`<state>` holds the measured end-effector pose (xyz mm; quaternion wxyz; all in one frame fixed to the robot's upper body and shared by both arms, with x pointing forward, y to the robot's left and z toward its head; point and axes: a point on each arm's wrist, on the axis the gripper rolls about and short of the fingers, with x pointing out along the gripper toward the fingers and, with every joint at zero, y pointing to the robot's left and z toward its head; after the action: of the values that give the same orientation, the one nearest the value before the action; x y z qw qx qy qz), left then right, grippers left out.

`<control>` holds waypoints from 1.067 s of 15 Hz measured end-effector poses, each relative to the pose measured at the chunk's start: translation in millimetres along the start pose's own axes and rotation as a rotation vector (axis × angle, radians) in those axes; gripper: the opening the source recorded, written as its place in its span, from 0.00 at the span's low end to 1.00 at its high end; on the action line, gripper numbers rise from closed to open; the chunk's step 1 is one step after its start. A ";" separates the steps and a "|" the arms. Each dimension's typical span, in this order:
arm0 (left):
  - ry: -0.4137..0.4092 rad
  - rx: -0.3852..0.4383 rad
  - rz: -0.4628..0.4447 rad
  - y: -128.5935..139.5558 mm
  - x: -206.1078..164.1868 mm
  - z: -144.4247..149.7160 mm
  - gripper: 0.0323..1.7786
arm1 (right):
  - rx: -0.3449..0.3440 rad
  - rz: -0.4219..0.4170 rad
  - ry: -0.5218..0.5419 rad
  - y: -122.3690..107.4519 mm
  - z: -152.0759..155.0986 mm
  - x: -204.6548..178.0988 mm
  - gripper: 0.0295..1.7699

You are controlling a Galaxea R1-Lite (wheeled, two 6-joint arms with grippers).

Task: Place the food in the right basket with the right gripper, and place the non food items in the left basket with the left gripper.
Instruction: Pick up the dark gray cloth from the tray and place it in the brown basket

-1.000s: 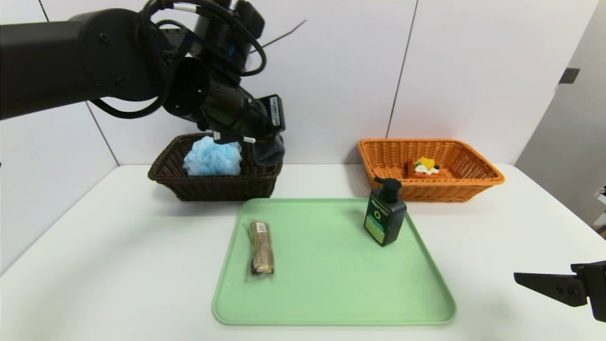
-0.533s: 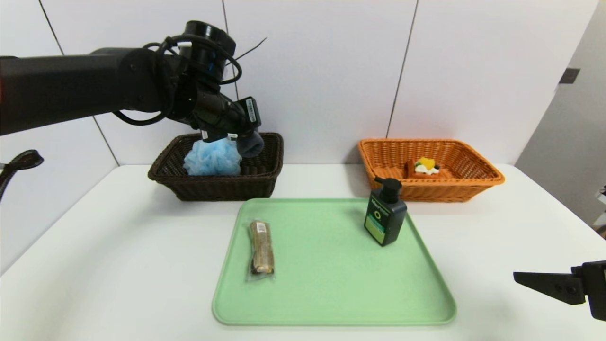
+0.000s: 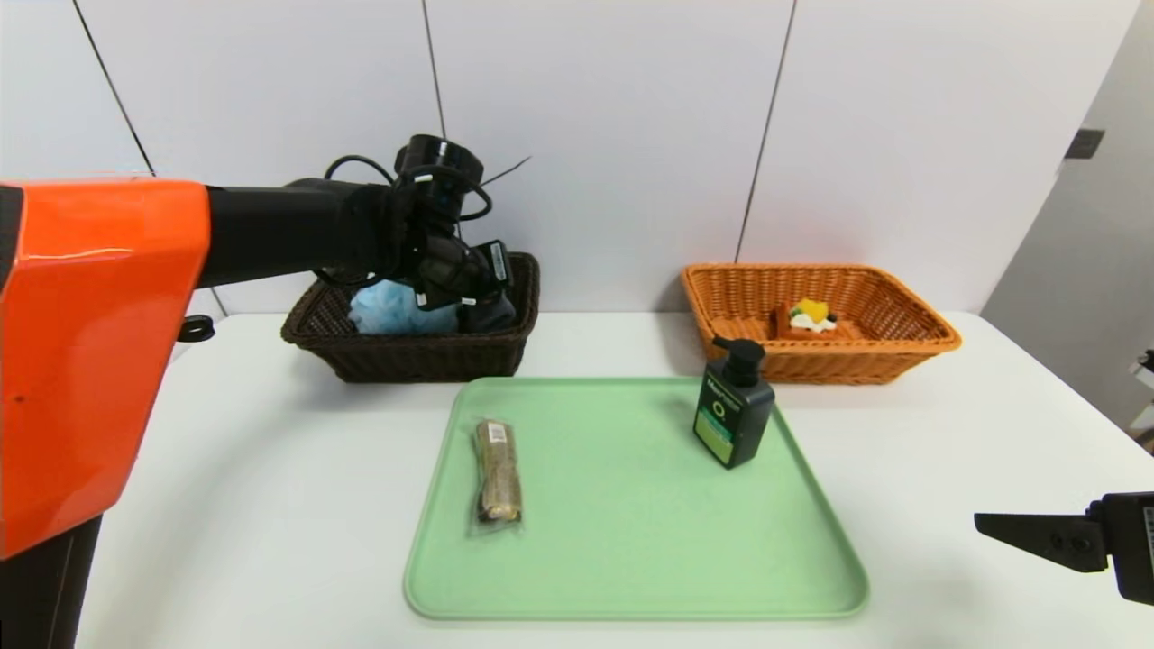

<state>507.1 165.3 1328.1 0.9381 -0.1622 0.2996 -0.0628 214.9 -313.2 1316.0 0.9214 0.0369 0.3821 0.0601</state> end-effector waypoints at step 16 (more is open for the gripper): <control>0.023 0.002 0.024 8.1 28.4 -11.9 0.11 | 0.004 -0.004 0.006 -0.9 -3.8 0.2 0.97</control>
<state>523.4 163.7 1300.9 0.9354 -0.1570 0.3121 -0.0536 212.5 -314.0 1313.1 0.9203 0.0378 0.3852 0.0574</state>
